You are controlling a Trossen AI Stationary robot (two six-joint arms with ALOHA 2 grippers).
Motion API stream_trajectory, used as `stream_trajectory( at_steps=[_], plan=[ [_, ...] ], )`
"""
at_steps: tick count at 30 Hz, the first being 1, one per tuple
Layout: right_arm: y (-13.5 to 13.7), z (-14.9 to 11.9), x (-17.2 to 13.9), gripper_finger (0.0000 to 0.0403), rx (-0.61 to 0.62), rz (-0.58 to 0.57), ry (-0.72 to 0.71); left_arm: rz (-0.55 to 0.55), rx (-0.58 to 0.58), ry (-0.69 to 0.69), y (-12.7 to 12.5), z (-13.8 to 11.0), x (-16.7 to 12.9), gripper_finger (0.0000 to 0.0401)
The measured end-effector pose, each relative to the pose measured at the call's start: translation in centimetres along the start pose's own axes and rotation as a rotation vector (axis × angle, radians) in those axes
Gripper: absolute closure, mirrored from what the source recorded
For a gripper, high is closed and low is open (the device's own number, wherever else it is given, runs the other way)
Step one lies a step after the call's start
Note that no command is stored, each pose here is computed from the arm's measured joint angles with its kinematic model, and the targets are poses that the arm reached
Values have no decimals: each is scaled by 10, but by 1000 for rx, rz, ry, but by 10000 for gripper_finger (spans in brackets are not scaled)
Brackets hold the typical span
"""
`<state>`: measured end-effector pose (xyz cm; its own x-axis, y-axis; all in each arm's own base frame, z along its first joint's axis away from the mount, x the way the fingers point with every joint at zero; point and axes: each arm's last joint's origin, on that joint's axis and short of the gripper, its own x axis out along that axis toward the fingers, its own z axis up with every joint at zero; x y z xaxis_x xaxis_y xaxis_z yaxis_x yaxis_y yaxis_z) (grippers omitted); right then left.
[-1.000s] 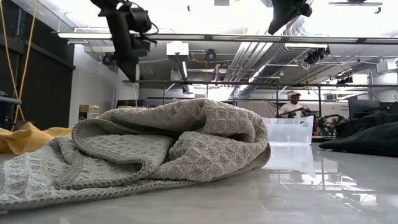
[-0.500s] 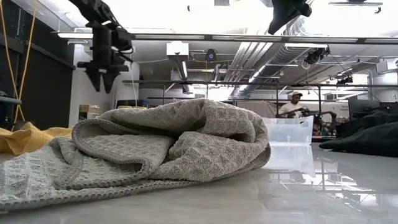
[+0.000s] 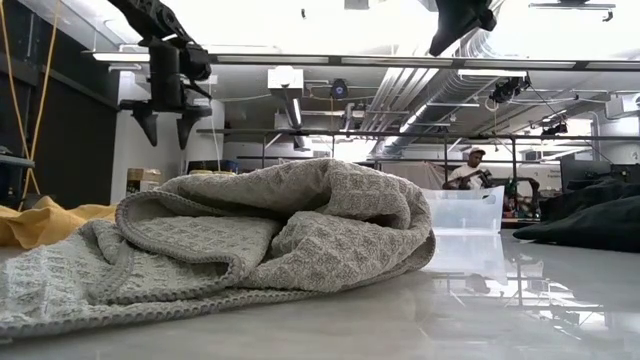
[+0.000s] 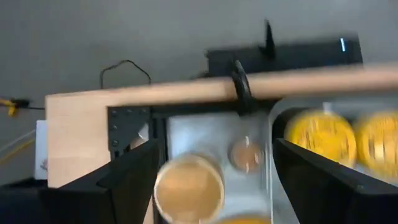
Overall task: Sort spices by type
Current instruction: Put the top left gold seasoning bottle into the right transparent bin
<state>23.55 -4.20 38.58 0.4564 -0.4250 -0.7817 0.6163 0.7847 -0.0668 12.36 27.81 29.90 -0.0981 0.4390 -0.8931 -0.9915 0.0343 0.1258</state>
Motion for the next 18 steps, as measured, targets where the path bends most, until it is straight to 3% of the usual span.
stream_trajectory(
  at_steps=[5,9,12,15,18],
  plan=[
    [0,0,0,403,-15,3,1,-22,-229,-41,-10,1,-3,100],
    [0,0,0,403,-36,3,1,-12,-225,-79,-30,-6,-10,100],
    [0,0,0,403,-52,3,1,72,-199,-143,-44,-14,-17,100],
    [0,0,0,403,-67,2,2,188,-251,-180,-48,-24,-21,101],
    [0,0,0,403,-69,1,4,214,-284,-192,-53,-35,-18,101]
  ],
)
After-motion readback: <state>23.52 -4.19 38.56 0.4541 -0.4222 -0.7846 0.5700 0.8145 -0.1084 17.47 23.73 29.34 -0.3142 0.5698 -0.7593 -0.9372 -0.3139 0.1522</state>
